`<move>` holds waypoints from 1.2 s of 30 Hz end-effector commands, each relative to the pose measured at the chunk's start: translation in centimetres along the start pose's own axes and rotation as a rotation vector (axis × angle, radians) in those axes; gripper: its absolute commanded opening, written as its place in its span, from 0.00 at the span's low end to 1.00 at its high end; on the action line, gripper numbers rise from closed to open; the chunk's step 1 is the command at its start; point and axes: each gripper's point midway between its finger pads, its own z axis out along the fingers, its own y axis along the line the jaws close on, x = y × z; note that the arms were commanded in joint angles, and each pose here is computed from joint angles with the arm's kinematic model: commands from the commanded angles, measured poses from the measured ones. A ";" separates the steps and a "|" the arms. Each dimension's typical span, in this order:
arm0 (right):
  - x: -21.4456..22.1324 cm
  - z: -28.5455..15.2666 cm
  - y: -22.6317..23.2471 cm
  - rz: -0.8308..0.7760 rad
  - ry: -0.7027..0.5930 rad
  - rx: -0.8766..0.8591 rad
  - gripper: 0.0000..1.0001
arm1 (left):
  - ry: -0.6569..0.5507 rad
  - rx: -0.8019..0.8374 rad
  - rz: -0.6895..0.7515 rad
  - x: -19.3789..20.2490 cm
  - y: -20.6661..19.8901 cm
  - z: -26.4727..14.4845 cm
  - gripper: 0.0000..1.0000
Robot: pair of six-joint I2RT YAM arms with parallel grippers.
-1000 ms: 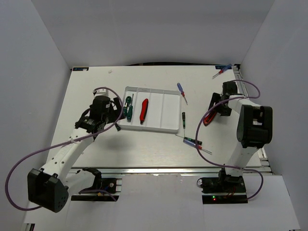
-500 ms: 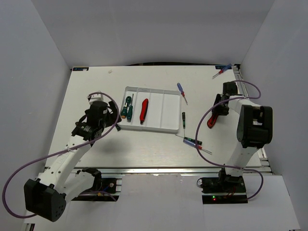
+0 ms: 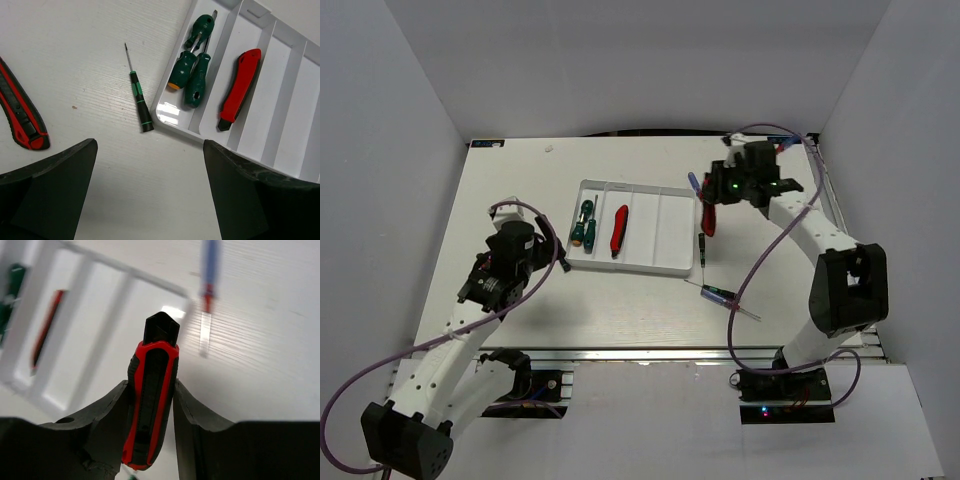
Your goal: Sort the tools into containers
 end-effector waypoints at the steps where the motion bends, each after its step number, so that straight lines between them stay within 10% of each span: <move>1: -3.2 -0.2 9.9 -0.129 -0.076 -0.246 0.03 | -0.017 -0.015 -0.018 -0.3 0.5 -0.4 0.98; 9: -3.2 4.7 24.4 -0.182 -0.039 -0.450 0.01 | -0.020 -0.002 -0.035 -0.2 0.7 -1.4 0.98; 21: -0.2 13.3 27.7 -0.036 -0.023 -0.391 0.01 | 0.011 -0.045 -0.082 1.5 2.6 -2.8 0.98; 36: 1.5 13.8 27.0 -0.022 -0.002 -0.391 0.62 | 0.053 -0.129 -0.080 1.7 3.0 -1.8 0.98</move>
